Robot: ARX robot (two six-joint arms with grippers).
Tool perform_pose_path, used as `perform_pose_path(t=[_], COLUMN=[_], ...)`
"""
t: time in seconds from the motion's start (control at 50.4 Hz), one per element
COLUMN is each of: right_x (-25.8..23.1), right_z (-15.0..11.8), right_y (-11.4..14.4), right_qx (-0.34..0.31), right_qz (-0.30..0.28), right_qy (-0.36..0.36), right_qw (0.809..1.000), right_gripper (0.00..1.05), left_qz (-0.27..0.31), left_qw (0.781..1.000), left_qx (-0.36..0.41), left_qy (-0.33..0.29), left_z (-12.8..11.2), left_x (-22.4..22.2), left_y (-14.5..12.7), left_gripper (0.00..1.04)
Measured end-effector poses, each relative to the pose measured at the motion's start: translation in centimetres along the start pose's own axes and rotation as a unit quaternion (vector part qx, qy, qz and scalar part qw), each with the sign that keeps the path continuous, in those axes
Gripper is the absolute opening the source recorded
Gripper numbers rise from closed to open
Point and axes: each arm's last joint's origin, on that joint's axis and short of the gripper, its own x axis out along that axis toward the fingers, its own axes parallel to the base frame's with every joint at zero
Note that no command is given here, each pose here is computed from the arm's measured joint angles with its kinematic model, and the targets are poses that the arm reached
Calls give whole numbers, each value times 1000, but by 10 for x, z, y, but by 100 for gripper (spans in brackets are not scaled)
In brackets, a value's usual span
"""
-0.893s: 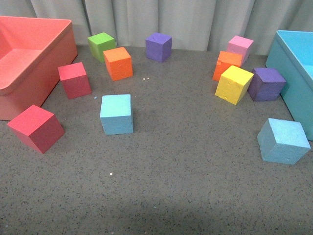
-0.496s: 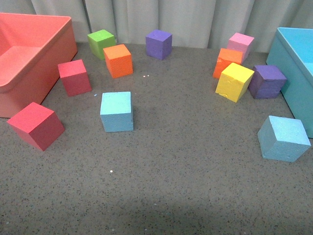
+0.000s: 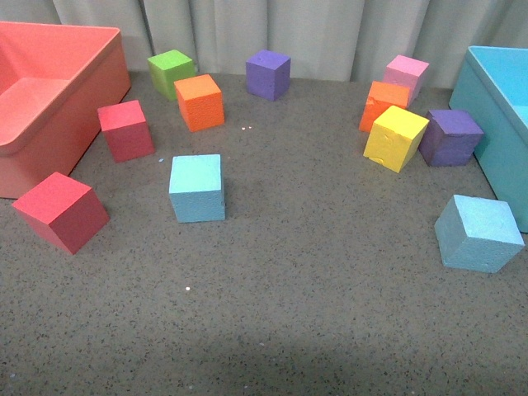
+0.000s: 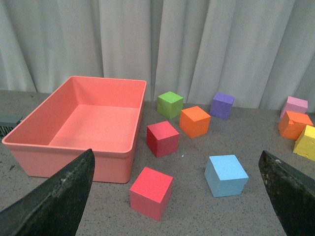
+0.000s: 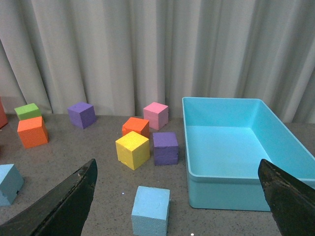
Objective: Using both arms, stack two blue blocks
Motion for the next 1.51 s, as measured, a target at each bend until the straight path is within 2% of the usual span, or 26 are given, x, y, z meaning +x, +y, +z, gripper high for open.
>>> perform_pose_path(t=[0.099, 0.139, 0.179, 0.258, 0.456, 0.556, 0.754, 0.913, 1.071, 1.27, 1.508], right_x=[0, 1, 5, 18, 70, 108, 146, 171, 189, 207, 220], right_z=[-1, -1, -1, 0, 10, -3, -21, -37, -54, -70, -83], right_y=[0, 1, 2, 3, -6, -5, 2, 10, 16, 18, 23], right_qx=[-12, -49, -67, -75, -29, 9, 33, 50, 59, 53, 51], right_qz=[-18, -73, -89, -72, -63, -35, -21, -15, -13, -40, -37], right_qy=[13, 69, 111, 152, 212, 290, 364, 430, 463, 497, 514], right_qw=[1000, 994, 988, 983, 975, 956, 931, 901, 884, 865, 855], right_gripper=[95, 95, 95, 95, 95, 95, 95, 95, 95, 95, 95], left_qz=[0, 0, 1, 0, 0, 0, 0, 0, 0, 0, 0], left_qw=[1000, 1000, 1000, 1000, 1000, 1000, 1000, 1000, 1000, 1000, 1000], left_qx=[0, 0, 0, 0, 1, 1, 1, 1, 1, 1, 1], left_qy=[0, 0, 0, 0, 0, 0, 0, 0, 0, 0, 0], left_z=[0, 0, 0, 0, 0, 0, 0, 0, 0, 0, 0], left_x=[0, 0, 0, 0, 0, 0, 0, 0, 0, 0, 0], left_y=[0, 0, 0, 0, 0, 0, 0, 0, 0, 0, 0], left_gripper=[98, 98, 98, 98, 98, 98, 98, 98, 98, 98, 98])
